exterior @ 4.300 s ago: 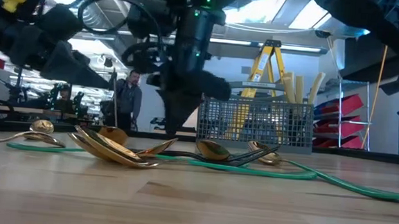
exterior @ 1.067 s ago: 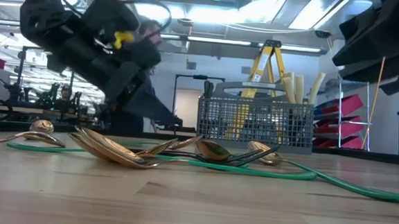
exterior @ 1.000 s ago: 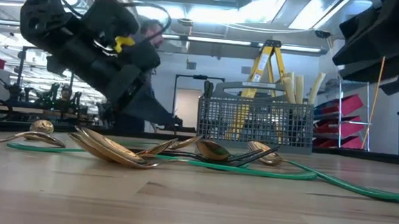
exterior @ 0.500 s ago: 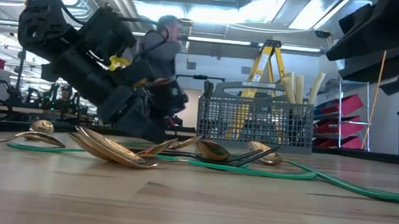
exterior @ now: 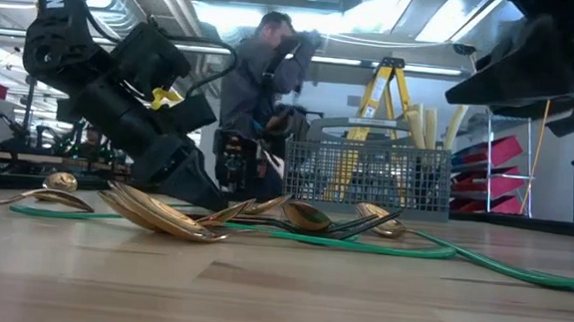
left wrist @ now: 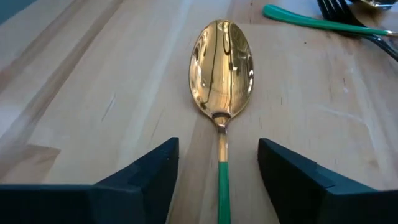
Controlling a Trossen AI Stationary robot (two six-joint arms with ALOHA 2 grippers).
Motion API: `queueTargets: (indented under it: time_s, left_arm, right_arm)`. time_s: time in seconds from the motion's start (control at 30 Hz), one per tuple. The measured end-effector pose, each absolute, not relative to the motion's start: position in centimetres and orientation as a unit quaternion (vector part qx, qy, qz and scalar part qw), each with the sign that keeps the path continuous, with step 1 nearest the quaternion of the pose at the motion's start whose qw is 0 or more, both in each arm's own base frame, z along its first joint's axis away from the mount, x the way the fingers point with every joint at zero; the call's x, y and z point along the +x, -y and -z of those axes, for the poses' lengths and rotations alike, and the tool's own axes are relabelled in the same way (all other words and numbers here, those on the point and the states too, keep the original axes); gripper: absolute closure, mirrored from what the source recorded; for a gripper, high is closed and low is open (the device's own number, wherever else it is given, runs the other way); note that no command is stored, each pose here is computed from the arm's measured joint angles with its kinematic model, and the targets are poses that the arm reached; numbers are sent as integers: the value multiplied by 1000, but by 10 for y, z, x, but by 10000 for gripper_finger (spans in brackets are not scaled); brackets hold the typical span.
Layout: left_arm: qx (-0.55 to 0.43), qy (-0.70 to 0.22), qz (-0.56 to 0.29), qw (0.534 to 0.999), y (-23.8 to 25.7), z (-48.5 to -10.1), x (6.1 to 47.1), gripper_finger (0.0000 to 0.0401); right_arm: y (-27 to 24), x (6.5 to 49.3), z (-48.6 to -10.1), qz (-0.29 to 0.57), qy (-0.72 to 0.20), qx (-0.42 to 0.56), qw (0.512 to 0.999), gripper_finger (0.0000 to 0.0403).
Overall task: Sort silverware
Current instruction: Put the green spoon into the gray organizer
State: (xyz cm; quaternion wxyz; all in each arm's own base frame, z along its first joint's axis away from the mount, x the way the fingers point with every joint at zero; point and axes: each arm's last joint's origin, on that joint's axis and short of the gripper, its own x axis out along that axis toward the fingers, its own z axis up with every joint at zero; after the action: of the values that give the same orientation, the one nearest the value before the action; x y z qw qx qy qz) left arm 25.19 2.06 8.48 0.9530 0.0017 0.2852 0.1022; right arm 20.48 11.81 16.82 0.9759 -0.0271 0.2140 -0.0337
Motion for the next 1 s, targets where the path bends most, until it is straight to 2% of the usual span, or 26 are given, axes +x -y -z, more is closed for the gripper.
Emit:
queueTargets:
  time_s: [0.13,0.57,1.0]
  left_arm:
    - [-5,-274,-94,957,-22,-81,254,230]
    - [-23,-290,-90,953,-23,-68,253,387]
    - [-47,-267,-104,957,-18,-79,253,400]
  right_arm:
    - [-116,207,-170,30,-209,-30,977,403]
    - [-117,208,-171,26,-202,-36,978,403]
    - [-116,205,-166,15,-230,-50,972,403]
